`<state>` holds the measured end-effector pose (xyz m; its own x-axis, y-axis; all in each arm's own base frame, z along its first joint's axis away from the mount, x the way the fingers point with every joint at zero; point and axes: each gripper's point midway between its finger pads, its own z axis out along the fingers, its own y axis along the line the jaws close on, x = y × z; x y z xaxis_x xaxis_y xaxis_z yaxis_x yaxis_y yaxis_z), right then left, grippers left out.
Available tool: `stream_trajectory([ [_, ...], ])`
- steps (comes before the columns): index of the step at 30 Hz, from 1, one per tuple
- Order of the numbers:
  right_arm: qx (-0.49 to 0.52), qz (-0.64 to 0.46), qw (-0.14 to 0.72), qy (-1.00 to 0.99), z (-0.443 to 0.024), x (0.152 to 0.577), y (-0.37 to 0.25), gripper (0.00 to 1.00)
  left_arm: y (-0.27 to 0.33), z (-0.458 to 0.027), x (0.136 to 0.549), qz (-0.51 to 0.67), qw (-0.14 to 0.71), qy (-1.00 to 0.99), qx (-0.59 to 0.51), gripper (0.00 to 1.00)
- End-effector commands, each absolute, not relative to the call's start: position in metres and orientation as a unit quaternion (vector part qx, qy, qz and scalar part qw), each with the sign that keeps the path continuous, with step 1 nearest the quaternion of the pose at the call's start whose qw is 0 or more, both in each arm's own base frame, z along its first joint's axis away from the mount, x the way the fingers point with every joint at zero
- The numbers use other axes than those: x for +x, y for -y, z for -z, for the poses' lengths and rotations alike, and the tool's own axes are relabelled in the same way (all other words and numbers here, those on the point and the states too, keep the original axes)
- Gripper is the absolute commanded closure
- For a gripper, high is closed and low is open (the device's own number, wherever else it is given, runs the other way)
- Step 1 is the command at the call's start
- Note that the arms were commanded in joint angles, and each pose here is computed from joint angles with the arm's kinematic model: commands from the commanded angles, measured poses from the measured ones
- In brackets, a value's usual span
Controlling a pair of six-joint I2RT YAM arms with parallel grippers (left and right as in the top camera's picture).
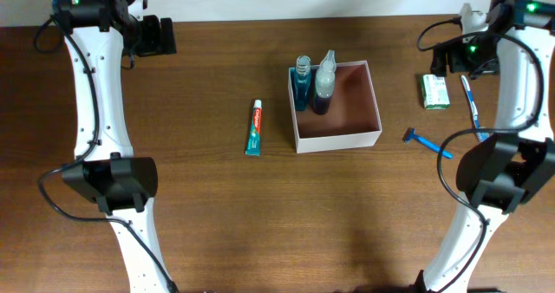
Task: Pack container
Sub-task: 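Raise the right gripper and move it over the green soap box, then lower the right gripper onto the soap box and close it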
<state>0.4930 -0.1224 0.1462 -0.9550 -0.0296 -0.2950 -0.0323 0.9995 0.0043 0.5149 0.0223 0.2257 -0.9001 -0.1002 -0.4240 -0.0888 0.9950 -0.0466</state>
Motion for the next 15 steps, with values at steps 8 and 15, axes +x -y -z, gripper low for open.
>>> stream_trajectory([
  [8, -0.023, -0.011, 0.092, -0.995, -0.074, 0.501, 0.124, 0.01, -0.022, -0.224, 0.516, 0.018, 0.217, -0.975, -0.053, 0.01],
  [15, -0.022, -0.018, 0.066, -0.997, -0.047, 0.498, 0.124, 0.01, -0.022, -0.224, 0.516, 0.018, 0.217, -0.975, -0.053, 0.01],
])
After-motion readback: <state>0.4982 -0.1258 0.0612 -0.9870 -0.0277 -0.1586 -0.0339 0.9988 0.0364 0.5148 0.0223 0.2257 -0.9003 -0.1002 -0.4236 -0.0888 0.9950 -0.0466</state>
